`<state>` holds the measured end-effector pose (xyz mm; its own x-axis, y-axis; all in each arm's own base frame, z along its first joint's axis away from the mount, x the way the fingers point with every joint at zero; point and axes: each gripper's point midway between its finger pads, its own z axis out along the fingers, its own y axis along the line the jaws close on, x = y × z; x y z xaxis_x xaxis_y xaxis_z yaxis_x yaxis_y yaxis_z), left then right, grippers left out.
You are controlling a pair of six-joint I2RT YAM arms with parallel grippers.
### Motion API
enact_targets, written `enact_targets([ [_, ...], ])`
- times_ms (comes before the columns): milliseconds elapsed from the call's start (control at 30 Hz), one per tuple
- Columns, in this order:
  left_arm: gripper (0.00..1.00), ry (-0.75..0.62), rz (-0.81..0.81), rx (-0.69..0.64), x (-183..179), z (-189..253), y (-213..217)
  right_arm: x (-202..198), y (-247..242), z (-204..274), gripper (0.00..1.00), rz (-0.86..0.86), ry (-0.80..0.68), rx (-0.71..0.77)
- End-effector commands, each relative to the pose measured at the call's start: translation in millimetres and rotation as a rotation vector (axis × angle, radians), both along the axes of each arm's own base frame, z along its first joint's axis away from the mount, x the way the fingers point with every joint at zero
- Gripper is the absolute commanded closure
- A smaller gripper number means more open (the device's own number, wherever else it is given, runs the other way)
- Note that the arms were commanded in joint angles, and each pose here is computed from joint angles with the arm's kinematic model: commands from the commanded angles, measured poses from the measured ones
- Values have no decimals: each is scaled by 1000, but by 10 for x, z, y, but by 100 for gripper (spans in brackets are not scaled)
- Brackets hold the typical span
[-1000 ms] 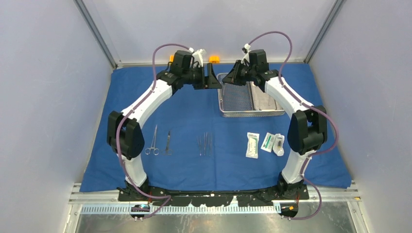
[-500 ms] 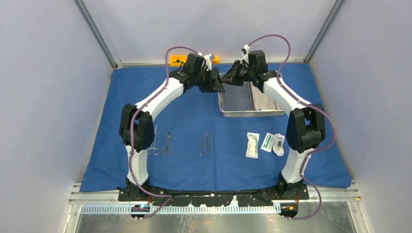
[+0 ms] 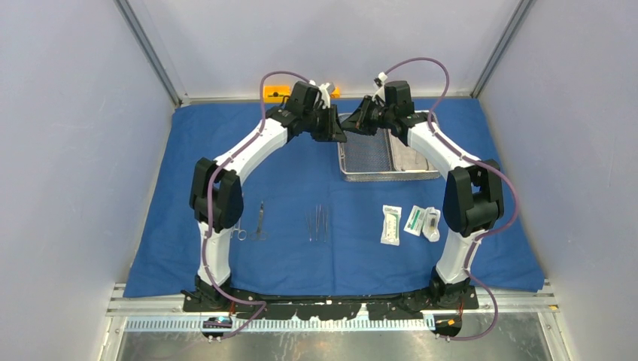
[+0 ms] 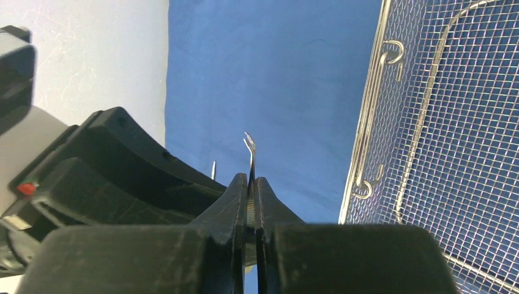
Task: Open and lay out the surgical kit
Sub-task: Place the medical item in the surgical kit.
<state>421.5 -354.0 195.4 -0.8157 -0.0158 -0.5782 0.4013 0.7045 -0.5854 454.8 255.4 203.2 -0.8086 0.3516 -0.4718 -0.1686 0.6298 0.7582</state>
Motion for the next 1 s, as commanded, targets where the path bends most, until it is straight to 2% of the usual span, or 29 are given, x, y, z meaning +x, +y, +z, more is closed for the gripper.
enact_targets([
  [0, 75, -44, -30, -28, 41, 144, -78, 39, 9, 145, 100, 1, -46, 33],
  [167, 77, -55, -31, -24, 59, 165, -82, 32, 7, 125, 100, 1, -45, 34],
  [400, 72, -64, -28, -15, 80, 163, -69, 28, 11, 123, 100, 2, -47, 38],
  [700, 77, -77, -30, -1, 108, 129, -66, 14, 16, 97, 100, 6, -42, 41],
  [800, 81, -78, -35, -1, 115, 129, -73, 13, 15, 84, 100, 6, -41, 40],
  [967, 99, -70, -44, 2, 83, 113, -67, 17, 17, 87, 99, 8, -43, 38],
])
